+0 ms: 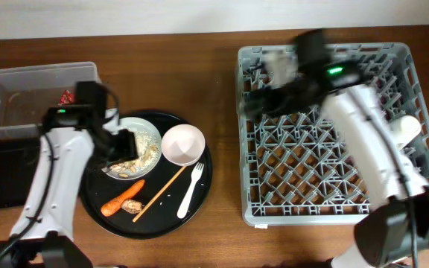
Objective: Sort waste into correct bins and load items into the dishwasher rack
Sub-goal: 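Grasp the pink bowl with the right gripper and lift it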
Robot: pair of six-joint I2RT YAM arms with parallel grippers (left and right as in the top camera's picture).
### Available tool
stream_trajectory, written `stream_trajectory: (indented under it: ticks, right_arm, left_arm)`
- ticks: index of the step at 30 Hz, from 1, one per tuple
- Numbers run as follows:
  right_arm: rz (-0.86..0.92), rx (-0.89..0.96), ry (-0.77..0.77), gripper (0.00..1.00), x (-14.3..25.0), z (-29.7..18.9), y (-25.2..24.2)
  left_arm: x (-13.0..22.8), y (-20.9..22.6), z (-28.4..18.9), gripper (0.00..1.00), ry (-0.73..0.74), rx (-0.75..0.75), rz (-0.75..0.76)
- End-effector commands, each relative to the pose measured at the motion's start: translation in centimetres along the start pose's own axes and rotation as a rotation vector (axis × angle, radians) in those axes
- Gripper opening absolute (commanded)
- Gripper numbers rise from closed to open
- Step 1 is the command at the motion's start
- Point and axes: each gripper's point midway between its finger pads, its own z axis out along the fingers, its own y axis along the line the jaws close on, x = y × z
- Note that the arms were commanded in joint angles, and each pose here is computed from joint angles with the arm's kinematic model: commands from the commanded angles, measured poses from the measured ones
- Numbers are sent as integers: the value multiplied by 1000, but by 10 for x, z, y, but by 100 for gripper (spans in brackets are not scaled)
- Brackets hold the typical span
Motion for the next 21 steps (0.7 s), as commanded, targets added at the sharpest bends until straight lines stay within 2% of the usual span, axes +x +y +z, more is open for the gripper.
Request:
stream_trajectory:
  ticks: [1, 3, 6, 7, 8, 10, 11, 12, 14, 16, 17, 19, 21]
  right_arm:
    - [-91, 106, 14, 99, 0, 35, 51]
    - [-77, 159, 38, 99, 6, 63, 68]
    - [-29, 185, 107, 89, 21, 111, 74]
    - [-1, 194, 139, 85, 28, 128, 72]
    - [3, 197, 166, 73, 34, 145, 68]
    - [41, 205, 181, 66, 38, 162, 63]
    - [42, 202, 188, 59, 39, 169, 62]
    - [43, 202, 193, 49, 41, 176, 60]
    - [44, 205, 200, 47, 42, 182, 58]
    - [45, 206, 202, 36, 43, 184, 57]
    - [44, 204, 195, 34, 41, 185, 57]
    - [52, 202, 186, 21, 39, 185, 58]
    - [71, 205, 187, 19, 40, 186, 58]
  left_arm:
    - [-4, 51, -4, 80, -2, -40, -266]
    - [-4, 67, -6, 81, 0, -24, -331]
    - [-2, 76, -7, 81, 4, -23, -366]
    - [-2, 76, -7, 81, 5, -23, -366]
    - [-2, 76, -7, 81, 4, -23, -366]
    - [-2, 76, -7, 81, 4, -23, -366]
    - [-2, 76, -7, 81, 4, -23, -365]
    - [-2, 76, -7, 81, 4, -23, -366]
    - [-2, 76, -7, 81, 3, -23, -366]
    - [-2, 76, -7, 81, 4, -23, -366]
    - [-2, 76, -7, 81, 3, -23, -366]
    - [-2, 76, -7, 81, 4, -23, -366]
    - [-2, 76, -7, 81, 4, -23, -366]
